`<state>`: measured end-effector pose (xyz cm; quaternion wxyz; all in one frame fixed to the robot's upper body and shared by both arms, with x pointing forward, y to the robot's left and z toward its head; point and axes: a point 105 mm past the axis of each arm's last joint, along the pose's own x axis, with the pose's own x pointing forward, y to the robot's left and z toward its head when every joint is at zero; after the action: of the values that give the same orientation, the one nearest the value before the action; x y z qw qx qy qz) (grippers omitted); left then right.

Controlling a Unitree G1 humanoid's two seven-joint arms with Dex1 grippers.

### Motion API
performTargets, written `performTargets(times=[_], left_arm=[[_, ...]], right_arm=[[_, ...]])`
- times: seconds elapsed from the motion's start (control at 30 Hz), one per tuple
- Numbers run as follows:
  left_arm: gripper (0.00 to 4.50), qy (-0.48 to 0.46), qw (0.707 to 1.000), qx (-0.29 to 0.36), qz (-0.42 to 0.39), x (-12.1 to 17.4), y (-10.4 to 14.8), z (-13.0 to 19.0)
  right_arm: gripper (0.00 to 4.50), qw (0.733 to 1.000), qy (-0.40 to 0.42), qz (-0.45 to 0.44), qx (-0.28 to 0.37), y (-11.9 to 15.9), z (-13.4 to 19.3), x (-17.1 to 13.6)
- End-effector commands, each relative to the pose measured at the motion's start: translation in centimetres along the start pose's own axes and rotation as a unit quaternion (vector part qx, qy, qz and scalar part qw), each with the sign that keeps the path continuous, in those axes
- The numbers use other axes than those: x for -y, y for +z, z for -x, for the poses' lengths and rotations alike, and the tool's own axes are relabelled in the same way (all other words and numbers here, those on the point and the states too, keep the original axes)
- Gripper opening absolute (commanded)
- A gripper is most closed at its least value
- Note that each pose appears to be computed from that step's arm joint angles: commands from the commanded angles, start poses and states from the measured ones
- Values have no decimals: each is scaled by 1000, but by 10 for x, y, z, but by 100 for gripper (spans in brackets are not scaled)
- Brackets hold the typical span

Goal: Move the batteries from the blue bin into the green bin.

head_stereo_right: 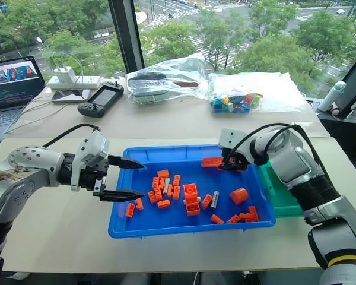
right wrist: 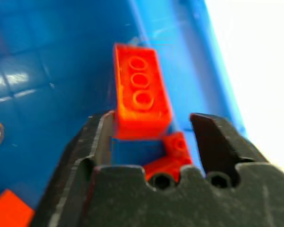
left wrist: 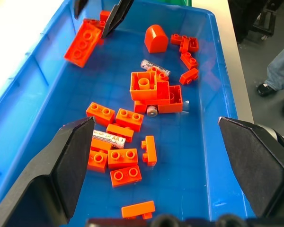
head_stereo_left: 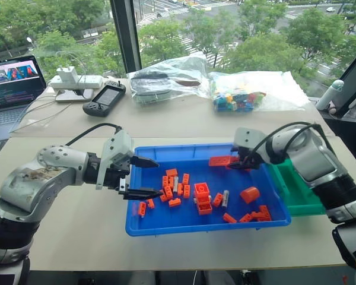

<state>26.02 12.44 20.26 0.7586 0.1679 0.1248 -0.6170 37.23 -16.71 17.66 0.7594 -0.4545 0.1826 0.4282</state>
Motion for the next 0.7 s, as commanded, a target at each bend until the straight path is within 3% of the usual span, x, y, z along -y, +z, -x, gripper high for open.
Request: performTargets(times=[0.03,0.1,0.2,0.33,0.57,0.7], left_arm=[[450,-9,1000,10,-14,5,7,-2],[450,-10,1000,10,-14,5,7,-4],[450,-11,1000,11,-14,5,7,-4],[450,-10,1000,10,-15,4,7,-4],[450,-7,1000,8,-15,4,6,-2],[450,-5,1000,8,-14,3,6,-2]], right_arm=[[445,999,-18,34,27,23,27,9],[445,998,11,28,46,34,31,-3],[445,990,126,-5,67,43,34,-49],[445,983,173,-20,58,38,29,-76],[445,981,186,-43,37,25,20,-89],[445,983,177,-38,-20,-2,20,-88]])
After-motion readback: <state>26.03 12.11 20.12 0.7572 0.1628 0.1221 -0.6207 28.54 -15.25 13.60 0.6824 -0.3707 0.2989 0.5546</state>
